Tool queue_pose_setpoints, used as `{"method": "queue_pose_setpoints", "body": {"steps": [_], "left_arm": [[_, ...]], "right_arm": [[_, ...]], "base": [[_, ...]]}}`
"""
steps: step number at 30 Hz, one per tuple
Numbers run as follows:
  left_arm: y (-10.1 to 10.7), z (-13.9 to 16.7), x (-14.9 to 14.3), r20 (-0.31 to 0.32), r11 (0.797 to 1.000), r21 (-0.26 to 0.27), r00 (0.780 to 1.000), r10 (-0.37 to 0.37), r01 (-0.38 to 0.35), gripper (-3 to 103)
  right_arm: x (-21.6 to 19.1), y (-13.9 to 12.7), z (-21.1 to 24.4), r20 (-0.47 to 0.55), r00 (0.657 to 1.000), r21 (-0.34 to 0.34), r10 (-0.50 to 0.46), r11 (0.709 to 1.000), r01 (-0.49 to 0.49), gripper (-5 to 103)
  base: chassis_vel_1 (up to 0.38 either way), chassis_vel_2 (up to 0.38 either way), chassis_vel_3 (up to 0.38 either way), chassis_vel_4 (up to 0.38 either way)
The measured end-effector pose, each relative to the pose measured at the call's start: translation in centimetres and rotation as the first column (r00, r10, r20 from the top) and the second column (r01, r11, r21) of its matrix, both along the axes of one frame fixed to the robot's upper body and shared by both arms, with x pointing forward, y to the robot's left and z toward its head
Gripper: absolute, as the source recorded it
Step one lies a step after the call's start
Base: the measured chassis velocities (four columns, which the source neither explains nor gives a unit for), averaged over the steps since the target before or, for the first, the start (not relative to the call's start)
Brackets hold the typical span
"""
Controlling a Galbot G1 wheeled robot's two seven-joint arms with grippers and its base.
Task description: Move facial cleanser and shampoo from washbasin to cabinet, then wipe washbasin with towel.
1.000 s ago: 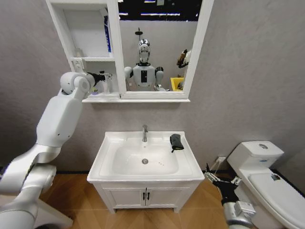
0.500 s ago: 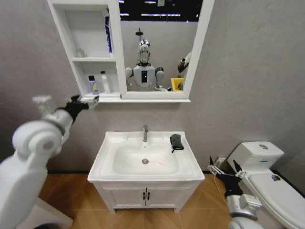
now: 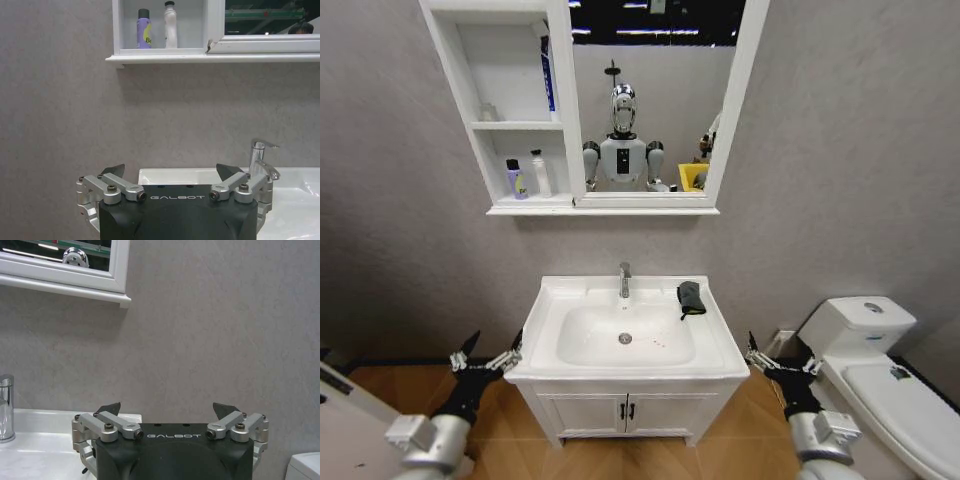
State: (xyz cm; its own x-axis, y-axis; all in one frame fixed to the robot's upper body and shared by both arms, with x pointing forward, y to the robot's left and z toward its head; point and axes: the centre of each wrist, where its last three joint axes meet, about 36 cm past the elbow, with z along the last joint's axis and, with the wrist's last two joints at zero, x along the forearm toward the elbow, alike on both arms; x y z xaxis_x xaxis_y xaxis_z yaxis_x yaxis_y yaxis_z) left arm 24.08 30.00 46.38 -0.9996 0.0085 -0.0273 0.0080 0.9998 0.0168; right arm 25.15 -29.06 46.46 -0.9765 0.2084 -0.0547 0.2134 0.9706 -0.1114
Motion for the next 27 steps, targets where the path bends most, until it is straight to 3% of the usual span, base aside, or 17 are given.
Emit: {"method": "queue_pose_setpoints", "body": {"steps": [27], "left_arm": [[-0.11, -0.62, 0.27, -0.008, 1.000, -0.006, 1.000, 0.006, -0.006, 100]], "right_arm": [[0.12, -0.48, 0.29, -0.013, 1.000, 0.009, -0.019, 1.000, 0.019, 100]], "base": [[-0.005, 0.004, 0.005, -0.006]]}}
